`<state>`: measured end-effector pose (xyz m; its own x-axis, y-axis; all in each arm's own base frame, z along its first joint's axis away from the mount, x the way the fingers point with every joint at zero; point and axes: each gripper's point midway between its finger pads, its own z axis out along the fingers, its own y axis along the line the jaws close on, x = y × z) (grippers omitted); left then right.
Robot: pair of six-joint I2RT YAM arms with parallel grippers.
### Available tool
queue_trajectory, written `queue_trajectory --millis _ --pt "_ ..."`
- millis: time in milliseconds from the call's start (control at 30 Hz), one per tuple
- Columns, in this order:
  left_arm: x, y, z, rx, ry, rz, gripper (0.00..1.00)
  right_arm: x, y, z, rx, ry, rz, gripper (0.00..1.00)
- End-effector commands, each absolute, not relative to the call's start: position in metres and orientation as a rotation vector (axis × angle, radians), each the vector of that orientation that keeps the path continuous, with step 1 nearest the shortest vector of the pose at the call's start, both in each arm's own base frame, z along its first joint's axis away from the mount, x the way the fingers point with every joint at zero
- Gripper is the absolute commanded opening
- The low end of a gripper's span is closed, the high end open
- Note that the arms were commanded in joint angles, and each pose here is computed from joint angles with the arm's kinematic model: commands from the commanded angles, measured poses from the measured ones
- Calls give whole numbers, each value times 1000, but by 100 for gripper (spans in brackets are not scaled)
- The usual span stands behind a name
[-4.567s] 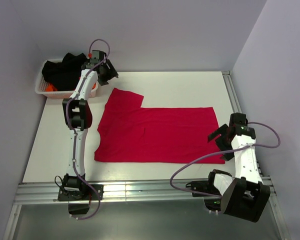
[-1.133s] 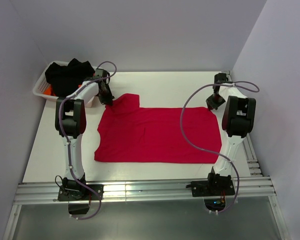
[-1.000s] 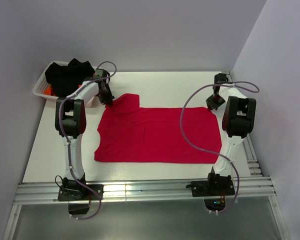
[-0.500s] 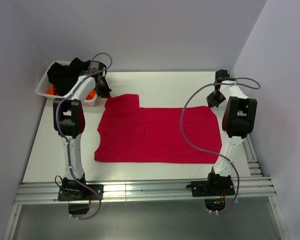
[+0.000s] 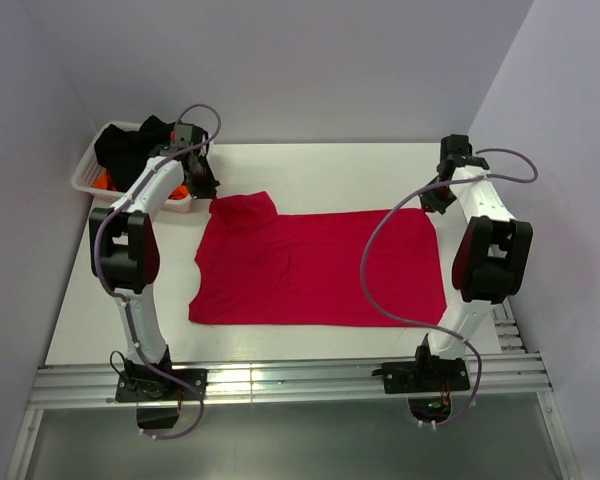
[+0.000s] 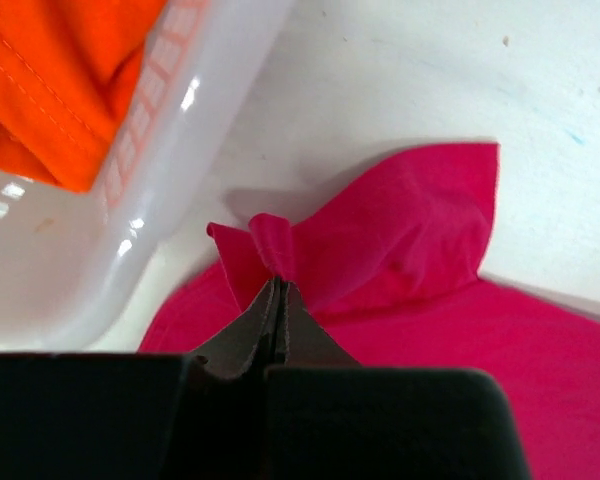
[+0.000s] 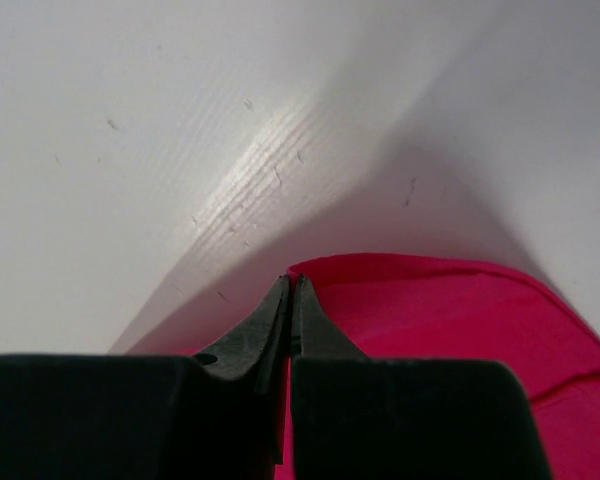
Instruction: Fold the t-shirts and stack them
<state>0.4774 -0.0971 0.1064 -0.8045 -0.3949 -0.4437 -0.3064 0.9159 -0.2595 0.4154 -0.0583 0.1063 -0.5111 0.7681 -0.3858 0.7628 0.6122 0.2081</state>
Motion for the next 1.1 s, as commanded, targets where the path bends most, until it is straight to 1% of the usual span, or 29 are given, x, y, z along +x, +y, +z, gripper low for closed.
queue_trajectory --millis 0,67,100,167,200,233,267,300,333,367,400,433,467,500,533,567,600,633,667,700,733,767,800,900,967,1033,1067 --pt "478 -109 137 -434 2489 -267 0 405 -55 117 1165 2394 21 0" --pt "473 -112 148 -402 2469 -262 0 395 -54 114 1161 2407 14 0" --pt "465 -117 145 -382 2484 -254 0 390 -54 120 1153 2391 15 0" --pt "450 -116 159 -364 2461 -227 0 371 -52 111 1167 2415 -2 0" --pt "433 -119 149 -344 2495 -199 0 362 -50 119 1166 2394 7 0" --pt "420 -115 164 -345 2462 -173 0 354 -50 118 1184 2384 2 0" --pt "407 -116 165 -349 2463 -168 0 335 -48 105 1210 2413 -14 0" --pt "384 -119 147 -339 2511 -146 0 324 -47 113 1215 2378 -8 0" --pt "369 -119 161 -340 2476 -169 0 304 -47 97 1264 2395 -42 0" --pt "354 -118 157 -376 2488 -157 0 294 -46 95 1285 2387 -45 0" --pt "331 -114 136 -392 2542 -129 0 285 -44 91 1302 2385 -43 0" --pt "317 -115 138 -398 2534 -142 0 277 -42 92 1315 2363 -32 0" --pt "306 -112 131 -445 2548 -132 0 261 -44 79 1342 2378 -76 0" --pt "288 -105 109 -464 2595 -92 0 254 -45 77 1361 2368 -92 0" --pt "280 -101 102 -478 2603 -74 1 248 -44 71 1384 2369 -101 0" --pt "270 -93 89 -512 2622 -22 5 240 -45 61 1402 2385 -126 0" --pt "266 -89 83 -522 2635 8 26 236 -46 57 1422 2393 -145 3" --pt "263 -85 73 -536 2661 56 40 233 -48 48 1457 2418 -178 30" --pt "264 -82 71 -550 2662 92 52 232 -50 44 1475 2427 -207 46" --pt "263 -77 68 -555 2671 138 74 230 -54 36 1492 2450 -265 59" --pt "263 -74 63 -563 2684 183 79 236 -58 39 1495 2439 -282 71" --pt "265 -73 65 -573 2678 194 82 238 -60 39 1496 2441 -299 73" --pt "271 -75 71 -573 2660 187 84 241 -62 39 1490 2441 -308 73" --pt "288 -81 91 -575 2602 124 86 255 -65 49 1483 2413 -289 73" --pt "305 -90 107 -565 2561 63 85 262 -64 56 1481 2404 -261 73" --pt "318 -101 108 -546 2575 11 83 265 -62 61 1481 2399 -234 72" --pt "331 -108 120 -533 2555 -29 82 265 -61 63 1479 2401 -224 72"
